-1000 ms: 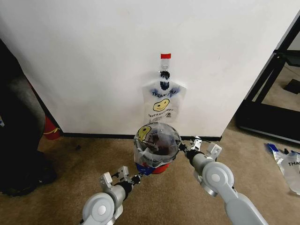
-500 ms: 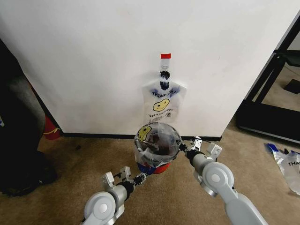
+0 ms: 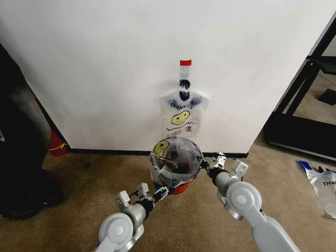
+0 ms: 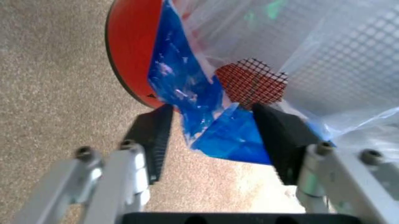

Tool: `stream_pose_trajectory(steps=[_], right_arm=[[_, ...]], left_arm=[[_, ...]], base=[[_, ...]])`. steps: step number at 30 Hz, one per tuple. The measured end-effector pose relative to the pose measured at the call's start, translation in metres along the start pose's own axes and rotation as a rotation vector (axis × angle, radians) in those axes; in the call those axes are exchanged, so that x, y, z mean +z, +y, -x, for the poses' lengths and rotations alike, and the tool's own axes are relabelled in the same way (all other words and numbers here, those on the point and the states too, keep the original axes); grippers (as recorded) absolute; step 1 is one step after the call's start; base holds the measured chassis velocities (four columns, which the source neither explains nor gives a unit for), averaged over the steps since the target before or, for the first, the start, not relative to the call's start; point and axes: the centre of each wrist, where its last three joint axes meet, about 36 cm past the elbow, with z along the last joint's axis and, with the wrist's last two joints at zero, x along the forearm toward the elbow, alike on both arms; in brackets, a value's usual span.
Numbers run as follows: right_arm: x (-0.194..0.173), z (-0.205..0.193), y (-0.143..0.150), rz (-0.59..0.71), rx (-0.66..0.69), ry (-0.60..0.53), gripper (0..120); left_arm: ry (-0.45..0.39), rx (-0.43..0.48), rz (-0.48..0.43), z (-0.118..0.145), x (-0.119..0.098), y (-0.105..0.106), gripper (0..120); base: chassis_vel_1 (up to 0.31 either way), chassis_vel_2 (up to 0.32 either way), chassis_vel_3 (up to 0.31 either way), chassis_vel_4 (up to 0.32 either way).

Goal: Pick up the garbage bag from the wall and place it over the trash bin.

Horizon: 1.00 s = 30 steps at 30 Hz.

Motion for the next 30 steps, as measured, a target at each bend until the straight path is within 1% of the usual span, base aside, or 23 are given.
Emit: stream_pose_trajectory(steps=[4, 5, 7, 8, 9, 12, 15, 17, 22, 26, 27, 29, 30], right_arm=[[0.001, 0.000, 0.001, 0.007, -0.001, -0.003, 1], [0.001, 0.000, 0.001, 0.007, -0.001, -0.003, 1], [0.002, 0.000, 0.001, 0.010, -0.001, -0.003, 1], [0.002, 0.000, 0.000, 0.011, 0.000, -0.002, 1], [0.003, 0.000, 0.000, 0.012, 0.000, -0.001, 1], [0.003, -0.001, 0.001, 0.014, 0.000, -0.001, 1], [0.004, -0.002, 0.001, 0.015, -0.001, -0.002, 1], [0.004, -0.003, 0.001, 0.019, -0.001, -0.005, 1], [0.004, -0.004, 0.000, 0.027, -0.003, -0.005, 1], [0.002, -0.006, 0.001, 0.046, -0.013, -0.007, 1], [0.002, -0.006, 0.001, 0.046, -0.013, -0.007, 1], [0.000, -0.006, 0.001, 0.050, -0.014, -0.008, 1], [0.000, -0.006, 0.001, 0.052, -0.014, -0.010, 1]], left_arm=[[-0.003, -0.005, 0.007, 0.000, 0.003, 0.002, 32], [-0.003, -0.005, 0.007, 0.000, 0.003, 0.002, 32], [-0.001, -0.005, 0.007, 0.001, 0.005, 0.002, 23], [0.000, -0.006, 0.007, 0.001, 0.006, 0.002, 22], [0.001, -0.007, 0.009, 0.002, 0.007, 0.002, 15], [-0.005, -0.010, 0.010, 0.004, 0.010, 0.002, 4], [-0.020, -0.006, 0.012, 0.005, 0.012, 0.003, 0], [-0.046, 0.010, 0.017, 0.005, 0.015, 0.006, 0], [-0.063, 0.035, 0.034, 0.005, 0.018, 0.011, 0], [-0.055, 0.052, 0.100, 0.003, 0.026, 0.019, 0], [-0.055, 0.052, 0.100, 0.003, 0.026, 0.019, 0], [-0.058, 0.053, 0.154, 0.002, 0.032, 0.020, 0], [-0.065, 0.055, 0.209, 0.002, 0.039, 0.020, 0]], base=[[0.000, 0.000, 0.000, 0.000], [0.000, 0.000, 0.000, 0.000], [0.000, 0.000, 0.000, 0.000], [0.000, 0.000, 0.000, 0.000], [0.000, 0.000, 0.000, 0.000], [0.000, 0.000, 0.000, 0.000], [0.000, 0.000, 0.000, 0.000], [0.000, 0.000, 0.000, 0.000], [0.000, 0.000, 0.000, 0.000], [0.000, 0.000, 0.000, 0.000], [0.000, 0.000, 0.000, 0.000], [0.000, 0.000, 0.000, 0.000], [0.000, 0.000, 0.000, 0.000]])
